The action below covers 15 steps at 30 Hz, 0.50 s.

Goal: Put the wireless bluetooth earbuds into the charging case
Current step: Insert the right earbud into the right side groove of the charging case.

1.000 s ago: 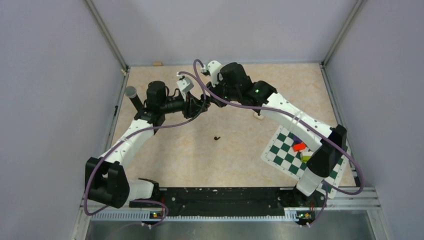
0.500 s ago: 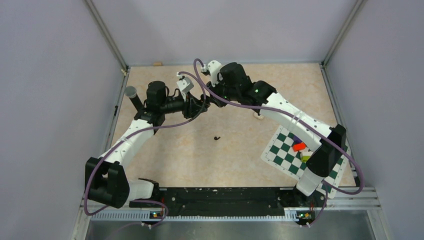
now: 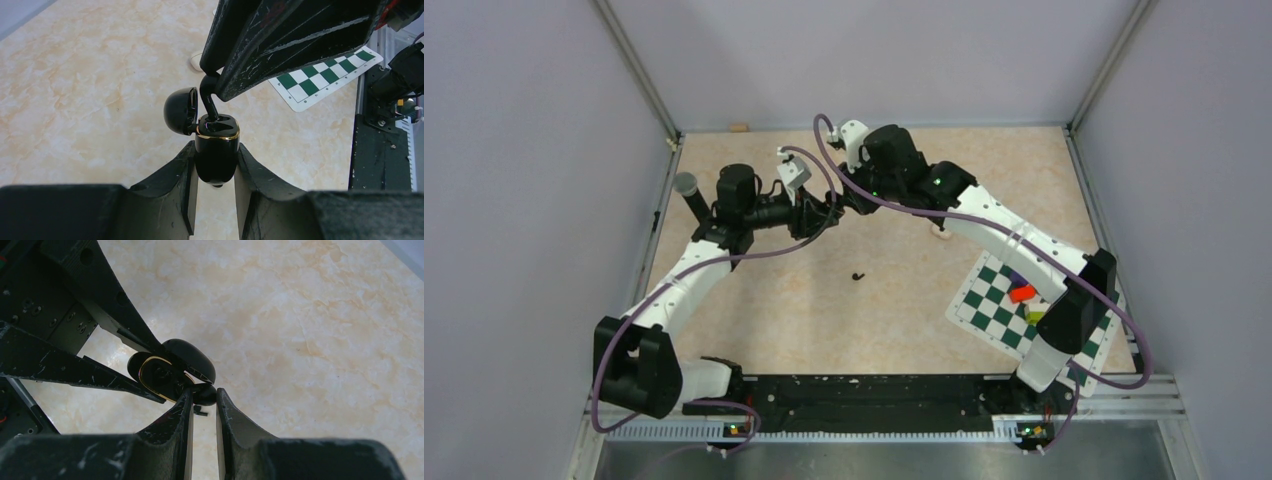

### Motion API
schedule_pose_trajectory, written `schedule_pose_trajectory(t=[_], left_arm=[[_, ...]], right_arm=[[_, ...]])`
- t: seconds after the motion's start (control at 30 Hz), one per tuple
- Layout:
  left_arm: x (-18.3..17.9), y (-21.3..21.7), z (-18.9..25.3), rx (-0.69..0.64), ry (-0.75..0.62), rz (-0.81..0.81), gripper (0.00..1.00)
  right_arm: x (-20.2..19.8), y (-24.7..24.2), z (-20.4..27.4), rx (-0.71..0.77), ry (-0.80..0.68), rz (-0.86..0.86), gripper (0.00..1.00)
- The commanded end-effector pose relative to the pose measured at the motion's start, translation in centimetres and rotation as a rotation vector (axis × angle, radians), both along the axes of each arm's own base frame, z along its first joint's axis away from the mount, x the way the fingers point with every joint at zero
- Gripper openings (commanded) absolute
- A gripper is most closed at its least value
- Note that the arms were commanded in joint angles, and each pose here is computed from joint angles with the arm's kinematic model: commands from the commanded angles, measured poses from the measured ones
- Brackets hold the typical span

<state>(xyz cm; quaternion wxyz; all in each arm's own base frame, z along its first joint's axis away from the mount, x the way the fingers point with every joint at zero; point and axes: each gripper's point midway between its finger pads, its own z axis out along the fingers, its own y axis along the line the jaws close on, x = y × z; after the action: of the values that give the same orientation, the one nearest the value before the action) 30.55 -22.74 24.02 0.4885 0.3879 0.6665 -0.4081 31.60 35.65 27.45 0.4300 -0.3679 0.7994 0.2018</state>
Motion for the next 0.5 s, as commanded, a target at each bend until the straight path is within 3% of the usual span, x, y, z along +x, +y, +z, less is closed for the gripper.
schedule_pose_trajectory(t=[0.0,0.47], left_arm=[[-1.1,-0.7,3.4,-0.052,-0.157,-0.079,0.00],[-0.7,-0.7,4.4,-0.098,-0.132,-0.044,0.00]], right_arm=[[-1.2,1.8,1.2,0.076,0.035,0.045,0.09],[-2.4,2.0,0.8,0.097,0.076,0.082,0.10]])
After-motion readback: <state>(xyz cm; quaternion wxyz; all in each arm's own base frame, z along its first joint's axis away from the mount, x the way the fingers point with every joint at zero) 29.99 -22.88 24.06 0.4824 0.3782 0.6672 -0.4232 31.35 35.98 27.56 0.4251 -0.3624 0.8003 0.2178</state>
